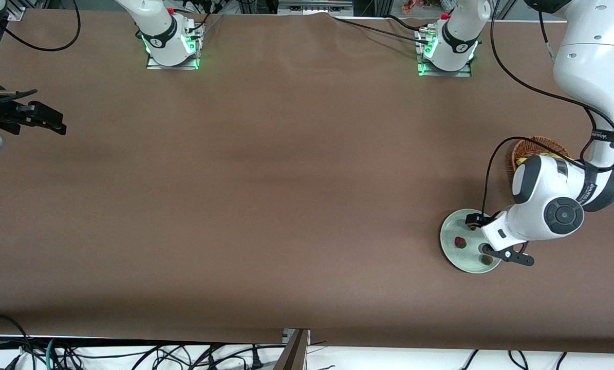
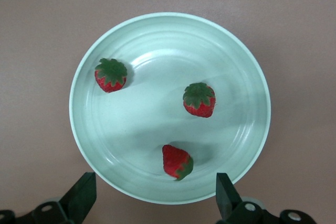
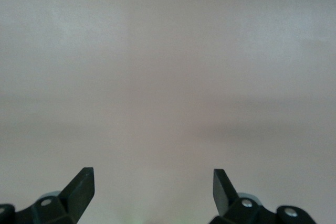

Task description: Collect all strawberries into plate

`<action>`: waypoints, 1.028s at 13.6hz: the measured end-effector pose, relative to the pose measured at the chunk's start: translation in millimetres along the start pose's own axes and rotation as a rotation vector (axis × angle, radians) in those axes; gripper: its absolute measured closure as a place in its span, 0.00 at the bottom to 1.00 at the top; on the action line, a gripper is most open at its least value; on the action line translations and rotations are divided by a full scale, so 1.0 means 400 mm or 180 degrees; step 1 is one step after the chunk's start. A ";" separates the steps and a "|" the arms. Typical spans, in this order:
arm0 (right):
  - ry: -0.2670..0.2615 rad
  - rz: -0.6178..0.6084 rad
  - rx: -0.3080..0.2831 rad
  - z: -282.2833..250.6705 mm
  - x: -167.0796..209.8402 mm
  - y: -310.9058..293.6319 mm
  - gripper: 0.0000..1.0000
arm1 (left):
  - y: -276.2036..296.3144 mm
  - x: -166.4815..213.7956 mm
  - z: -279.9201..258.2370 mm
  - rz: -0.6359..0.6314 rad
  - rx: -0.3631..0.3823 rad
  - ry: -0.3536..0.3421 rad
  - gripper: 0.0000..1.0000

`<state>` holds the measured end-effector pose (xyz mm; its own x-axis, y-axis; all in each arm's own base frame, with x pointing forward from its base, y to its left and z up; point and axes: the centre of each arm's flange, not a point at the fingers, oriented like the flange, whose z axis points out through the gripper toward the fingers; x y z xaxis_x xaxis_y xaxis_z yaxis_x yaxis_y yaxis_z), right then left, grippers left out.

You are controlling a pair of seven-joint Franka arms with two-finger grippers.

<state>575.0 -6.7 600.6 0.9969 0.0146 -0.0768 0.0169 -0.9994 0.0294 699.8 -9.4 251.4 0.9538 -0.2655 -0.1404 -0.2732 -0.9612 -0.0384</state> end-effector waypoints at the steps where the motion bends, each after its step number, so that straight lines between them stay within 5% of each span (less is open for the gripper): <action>1: 0.0000 0.0000 0.0000 0.000 0.000 0.000 0.00 | 0.003 0.001 -0.002 0.0005 -0.0002 0.0004 0.00; 5: -0.0001 -0.0001 0.0001 0.001 0.000 0.000 0.00 | 0.009 0.000 -0.081 0.0014 0.0049 0.0107 0.00; 14: -0.0001 0.0001 0.0107 0.002 0.001 -0.007 0.00 | 0.098 -0.212 -0.613 -0.0151 0.0069 0.0089 0.00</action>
<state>575.4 -4.0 599.6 0.9969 0.0143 -0.0770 0.0140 -0.9999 -0.0042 638.9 -42.8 504.5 0.9688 -0.2218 -0.1101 -0.2298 -0.9710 -0.0658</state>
